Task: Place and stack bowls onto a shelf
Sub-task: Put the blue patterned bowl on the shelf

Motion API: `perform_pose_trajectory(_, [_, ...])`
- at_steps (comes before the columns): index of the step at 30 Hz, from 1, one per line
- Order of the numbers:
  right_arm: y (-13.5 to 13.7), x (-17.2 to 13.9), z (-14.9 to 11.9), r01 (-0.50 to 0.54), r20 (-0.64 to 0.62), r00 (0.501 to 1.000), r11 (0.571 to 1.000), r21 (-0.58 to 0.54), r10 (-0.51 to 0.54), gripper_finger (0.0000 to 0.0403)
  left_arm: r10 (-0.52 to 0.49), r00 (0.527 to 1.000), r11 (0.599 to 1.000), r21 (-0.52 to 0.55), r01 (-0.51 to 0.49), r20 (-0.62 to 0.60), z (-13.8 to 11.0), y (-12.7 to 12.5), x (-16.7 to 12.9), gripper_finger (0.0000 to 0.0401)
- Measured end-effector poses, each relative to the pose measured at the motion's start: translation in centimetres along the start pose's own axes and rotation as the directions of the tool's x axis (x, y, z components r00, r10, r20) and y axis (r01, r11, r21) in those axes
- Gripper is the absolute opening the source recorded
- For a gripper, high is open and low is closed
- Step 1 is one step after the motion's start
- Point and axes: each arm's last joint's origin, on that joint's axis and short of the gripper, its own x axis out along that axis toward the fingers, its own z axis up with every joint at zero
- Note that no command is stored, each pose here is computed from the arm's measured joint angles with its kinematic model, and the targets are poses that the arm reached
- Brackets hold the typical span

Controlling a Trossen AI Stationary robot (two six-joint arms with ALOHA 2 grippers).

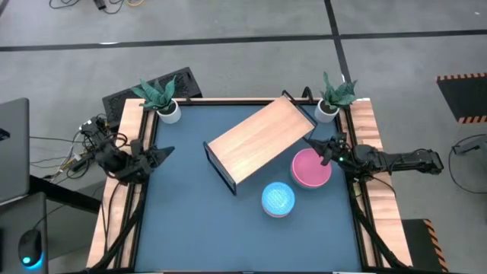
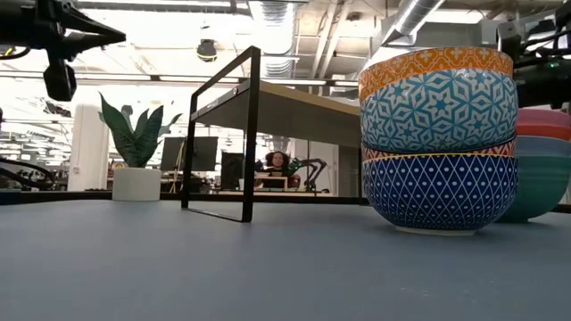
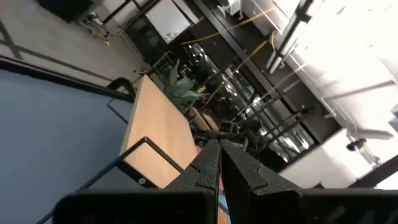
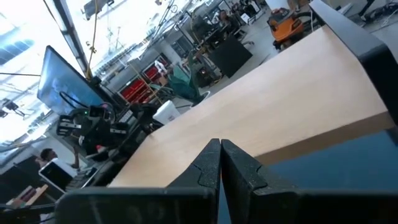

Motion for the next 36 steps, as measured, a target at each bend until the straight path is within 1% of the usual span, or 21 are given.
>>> perform_pose_trajectory(5, [0.1, 0.0, 0.1, -0.003, 0.004, 1.000, 0.997, 0.077, 0.003, 0.0039, -0.026, 0.999, 0.999, 0.021, 0.026, -0.020, -0.2, 0.0, 0.0, 0.0000])
perform_pose_trajectory(8, [0.2, 0.0, 0.2, -0.019, 0.017, 1.000, 0.987, 0.162, 0.016, 0.0039, -0.020, 1.000, 0.998, 0.056, 0.021, -0.017, -0.2, 0.0, 0.0, 0.0000])
perform_pose_trajectory(10, [0.4, 0.0, 0.5, -0.047, 0.044, 0.998, 0.974, 0.223, 0.038, 0.0039, -0.009, 1.000, 0.996, 0.085, 0.010, -0.012, -0.2, 0.0, 0.0, 0.0000])
perform_pose_trajectory(12, [0.8, -0.1, 1.1, -0.099, 0.094, 0.993, 0.960, 0.262, 0.077, 0.0039, 0.025, 1.000, 0.994, 0.106, -0.025, 0.004, -0.1, 0.1, 0.0, 0.0000])
perform_pose_trajectory(13, [1.1, -0.2, 1.4, -0.128, 0.124, 0.987, 0.957, 0.259, 0.099, 0.0039, 0.038, 0.999, 0.995, 0.094, -0.039, 0.012, 0.0, 0.1, 0.0, 0.0000])
perform_pose_trajectory(17, [2.0, -0.6, 3.0, -0.241, 0.258, 0.950, 0.939, 0.245, 0.177, 0.0039, 0.086, 0.996, 0.996, -0.012, -0.085, 0.032, 0.0, 0.3, 0.0, 0.0000])
perform_pose_trajectory(20, [3.0, -1.0, 4.6, -0.286, 0.315, 0.927, 0.928, 0.239, 0.205, 0.0039, 0.156, 0.986, 0.985, -0.082, -0.151, 0.063, 0.1, 0.5, 0.0, 0.0000])
perform_pose_trajectory(22, [4.1, -1.4, 6.2, -0.322, 0.329, 0.913, 0.922, 0.216, 0.242, 0.0039, 0.182, 0.980, 0.979, -0.102, -0.174, 0.074, 0.2, 0.5, -0.1, 0.0000])
perform_pose_trajectory(24, [5.3, -1.7, 7.6, -0.340, 0.302, 0.911, 0.926, 0.163, 0.282, 0.0039, 0.169, 0.983, 0.981, -0.112, -0.161, 0.070, 0.2, 0.5, 0.0, 0.0000])
perform_pose_trajectory(27, [7.3, -1.7, 9.7, -0.290, 0.212, 0.939, 0.955, 0.063, 0.271, 0.0039, 0.134, 0.989, 0.985, -0.114, -0.126, 0.057, 0.2, 0.4, 0.0, 0.0000])
perform_pose_trajectory(29, [8.7, -1.3, 10.7, -0.230, 0.108, 0.967, 0.973, -0.022, 0.231, 0.0039, 0.108, 0.993, 0.986, -0.131, -0.101, 0.049, 0.3, 0.3, 0.0, 0.0000])
perform_pose_trajectory(31, [10.1, -0.6, 11.3, -0.173, -0.015, 0.985, 0.978, -0.114, 0.172, 0.0039, 0.094, 0.994, 0.986, -0.141, -0.087, 0.046, 0.2, 0.2, 0.0, 0.0000])
perform_pose_trajectory(34, [12.2, 1.0, 11.5, -0.119, -0.182, 0.980, 0.969, -0.217, 0.080, 0.0040, 0.073, 0.996, 0.988, -0.141, -0.066, 0.044, 0.2, 0.2, 0.1, 0.0006])
perform_pose_trajectory(36, [13.4, 2.1, 11.3, -0.105, -0.283, 0.959, 0.956, -0.272, 0.025, 0.0048, 0.048, 0.998, 0.991, -0.129, -0.042, 0.040, 0.2, 0.1, 0.2, 0.0014])
